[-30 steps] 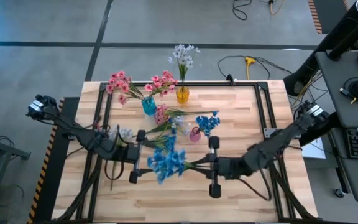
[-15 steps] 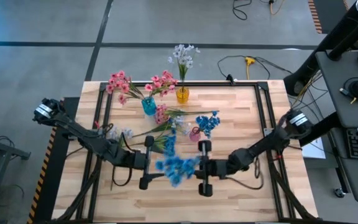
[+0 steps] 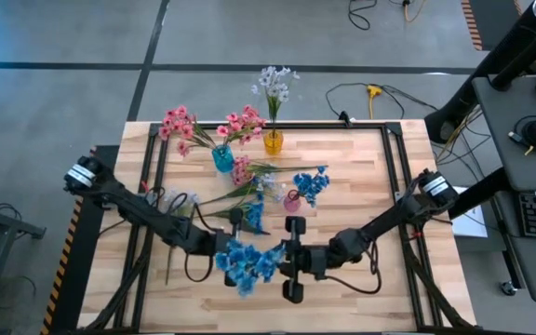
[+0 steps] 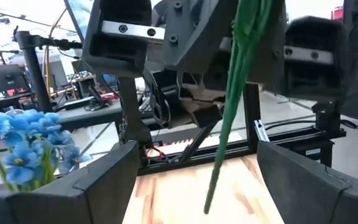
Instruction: Sort flowers into vase by color
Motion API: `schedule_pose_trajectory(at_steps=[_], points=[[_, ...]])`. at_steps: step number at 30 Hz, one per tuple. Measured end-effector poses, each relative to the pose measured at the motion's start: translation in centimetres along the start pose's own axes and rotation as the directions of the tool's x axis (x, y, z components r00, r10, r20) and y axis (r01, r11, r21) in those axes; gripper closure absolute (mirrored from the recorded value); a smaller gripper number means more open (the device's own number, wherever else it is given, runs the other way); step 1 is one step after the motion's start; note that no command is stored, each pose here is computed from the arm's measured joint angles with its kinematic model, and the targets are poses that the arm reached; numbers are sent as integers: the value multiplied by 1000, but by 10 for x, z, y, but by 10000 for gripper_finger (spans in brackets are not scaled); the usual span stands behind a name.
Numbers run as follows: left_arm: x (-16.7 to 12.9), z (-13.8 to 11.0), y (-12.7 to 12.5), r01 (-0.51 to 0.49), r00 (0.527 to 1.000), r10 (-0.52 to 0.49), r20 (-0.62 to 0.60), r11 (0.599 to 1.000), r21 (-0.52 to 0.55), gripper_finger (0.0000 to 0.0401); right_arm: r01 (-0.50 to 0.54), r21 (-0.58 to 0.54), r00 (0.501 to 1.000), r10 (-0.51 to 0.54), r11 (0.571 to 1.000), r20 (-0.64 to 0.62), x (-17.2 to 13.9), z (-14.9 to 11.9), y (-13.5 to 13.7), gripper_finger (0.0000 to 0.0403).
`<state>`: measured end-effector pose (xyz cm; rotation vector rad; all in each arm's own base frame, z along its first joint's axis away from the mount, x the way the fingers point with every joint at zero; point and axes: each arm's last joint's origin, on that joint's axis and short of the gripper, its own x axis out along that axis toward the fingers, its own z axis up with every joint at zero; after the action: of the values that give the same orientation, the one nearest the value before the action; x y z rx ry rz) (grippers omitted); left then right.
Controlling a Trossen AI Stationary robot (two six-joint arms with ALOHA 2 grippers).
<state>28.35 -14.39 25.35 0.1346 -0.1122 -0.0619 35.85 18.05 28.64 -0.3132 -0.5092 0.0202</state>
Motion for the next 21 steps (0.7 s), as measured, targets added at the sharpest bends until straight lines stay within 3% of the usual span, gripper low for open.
schedule_pose_trajectory(at_steps=[11, 21], points=[[8, -10, -2, 40, 998, -37, 53, 997, -60, 123, 10, -35, 1000, -11, 999, -11, 4, -1, -4, 369], [10, -14, -1, 34, 999, -32, 40, 998, -54, 236, 20, -44, 1000, -21, 999, -18, 5, -3, -7, 369]])
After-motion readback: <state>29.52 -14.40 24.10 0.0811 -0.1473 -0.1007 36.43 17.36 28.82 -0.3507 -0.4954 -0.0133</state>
